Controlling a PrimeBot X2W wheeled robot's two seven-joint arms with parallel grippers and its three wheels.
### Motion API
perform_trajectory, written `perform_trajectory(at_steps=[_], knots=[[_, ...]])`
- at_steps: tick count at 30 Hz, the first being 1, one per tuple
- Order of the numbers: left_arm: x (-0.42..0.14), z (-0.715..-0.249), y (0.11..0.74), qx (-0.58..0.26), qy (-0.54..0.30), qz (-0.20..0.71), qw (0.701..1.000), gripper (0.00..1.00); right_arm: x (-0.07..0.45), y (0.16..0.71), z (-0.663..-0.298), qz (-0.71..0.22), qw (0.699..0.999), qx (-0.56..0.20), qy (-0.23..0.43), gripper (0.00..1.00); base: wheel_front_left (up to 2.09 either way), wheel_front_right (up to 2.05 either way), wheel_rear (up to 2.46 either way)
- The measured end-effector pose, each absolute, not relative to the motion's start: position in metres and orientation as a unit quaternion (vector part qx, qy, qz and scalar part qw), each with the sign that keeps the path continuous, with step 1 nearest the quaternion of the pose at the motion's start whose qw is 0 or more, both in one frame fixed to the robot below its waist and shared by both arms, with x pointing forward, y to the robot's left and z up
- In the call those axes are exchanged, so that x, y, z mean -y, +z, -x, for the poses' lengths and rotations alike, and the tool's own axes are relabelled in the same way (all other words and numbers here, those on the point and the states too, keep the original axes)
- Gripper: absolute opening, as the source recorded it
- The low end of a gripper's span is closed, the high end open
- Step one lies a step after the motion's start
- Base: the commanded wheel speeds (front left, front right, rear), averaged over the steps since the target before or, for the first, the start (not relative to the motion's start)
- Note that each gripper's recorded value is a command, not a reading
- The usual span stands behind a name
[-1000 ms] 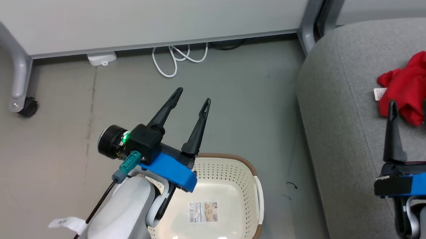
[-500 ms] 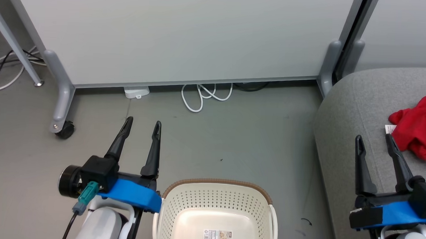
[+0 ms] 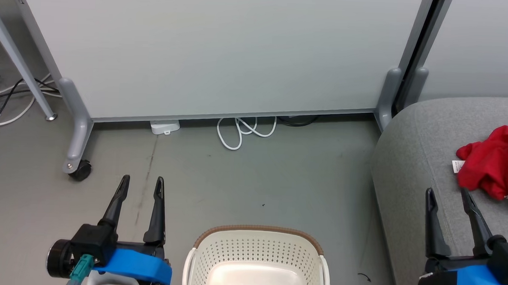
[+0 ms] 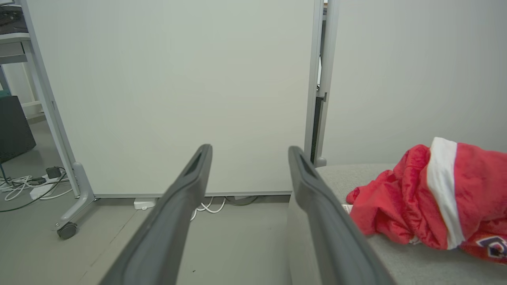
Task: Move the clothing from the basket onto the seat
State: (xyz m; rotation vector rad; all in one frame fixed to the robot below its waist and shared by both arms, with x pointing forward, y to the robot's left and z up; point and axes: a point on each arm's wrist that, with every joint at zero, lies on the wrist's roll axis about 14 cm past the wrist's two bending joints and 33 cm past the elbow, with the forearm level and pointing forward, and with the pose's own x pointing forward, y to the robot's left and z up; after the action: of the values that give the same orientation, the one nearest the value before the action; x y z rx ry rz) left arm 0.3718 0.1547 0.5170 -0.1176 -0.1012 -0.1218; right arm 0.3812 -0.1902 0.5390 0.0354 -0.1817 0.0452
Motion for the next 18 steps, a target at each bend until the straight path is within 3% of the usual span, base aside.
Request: perform_trajectory(at_steps=[18], knots=[[-0.150, -0.361, 0.504, 0.034, -0.068, 0.062, 0.995, 1.00, 0.189, 0.530, -0.370, -0.022, 0.996, 0.079, 0.021, 1.00, 0.00, 0.00, 0.00]])
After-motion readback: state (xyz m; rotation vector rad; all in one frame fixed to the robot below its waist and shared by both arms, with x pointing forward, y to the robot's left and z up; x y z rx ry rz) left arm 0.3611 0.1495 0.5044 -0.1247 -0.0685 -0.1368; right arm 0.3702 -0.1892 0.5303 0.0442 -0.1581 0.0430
